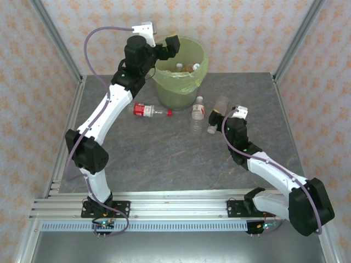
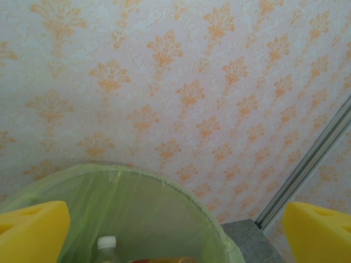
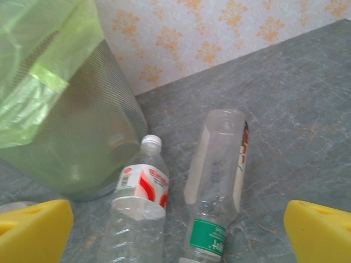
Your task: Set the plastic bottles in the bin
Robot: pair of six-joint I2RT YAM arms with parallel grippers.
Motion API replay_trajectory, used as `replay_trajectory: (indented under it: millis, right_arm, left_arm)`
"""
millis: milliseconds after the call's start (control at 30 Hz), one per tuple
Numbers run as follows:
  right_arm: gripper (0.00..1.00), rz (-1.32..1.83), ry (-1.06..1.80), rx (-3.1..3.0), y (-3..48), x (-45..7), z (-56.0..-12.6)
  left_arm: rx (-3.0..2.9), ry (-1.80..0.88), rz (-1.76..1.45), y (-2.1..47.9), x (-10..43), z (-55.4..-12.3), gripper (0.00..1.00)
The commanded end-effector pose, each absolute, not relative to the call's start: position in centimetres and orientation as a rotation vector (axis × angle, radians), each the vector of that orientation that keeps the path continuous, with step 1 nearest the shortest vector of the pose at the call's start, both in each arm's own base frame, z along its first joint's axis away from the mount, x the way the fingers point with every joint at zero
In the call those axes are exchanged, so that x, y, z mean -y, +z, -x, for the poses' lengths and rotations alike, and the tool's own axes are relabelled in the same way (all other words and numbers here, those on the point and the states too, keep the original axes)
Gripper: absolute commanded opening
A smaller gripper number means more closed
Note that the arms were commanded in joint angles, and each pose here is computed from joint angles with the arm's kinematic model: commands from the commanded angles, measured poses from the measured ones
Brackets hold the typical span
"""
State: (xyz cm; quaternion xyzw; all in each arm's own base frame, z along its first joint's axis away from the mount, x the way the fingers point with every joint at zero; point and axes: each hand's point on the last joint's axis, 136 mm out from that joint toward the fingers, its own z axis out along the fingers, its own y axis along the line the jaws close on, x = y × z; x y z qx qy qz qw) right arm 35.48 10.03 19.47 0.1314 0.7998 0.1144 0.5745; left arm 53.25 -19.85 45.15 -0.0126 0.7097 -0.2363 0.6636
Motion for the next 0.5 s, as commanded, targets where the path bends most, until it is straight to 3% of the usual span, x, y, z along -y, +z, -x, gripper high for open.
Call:
replay_trajectory:
  millis: [0,467]
  right_arm:
    - [0.99,-0.338,0.202,-1.922,19.0,-9.4,-36.0]
    - [0.99,-0.576,0.234,-2.08,13.9,-5.4,-38.0]
  left_arm:
    - [-1.568,-0.545,0.106,46.4,17.9,-51.2,1.0]
    - [-1.683,-0.305,0.456,38.4,8.9,-43.0,1.0]
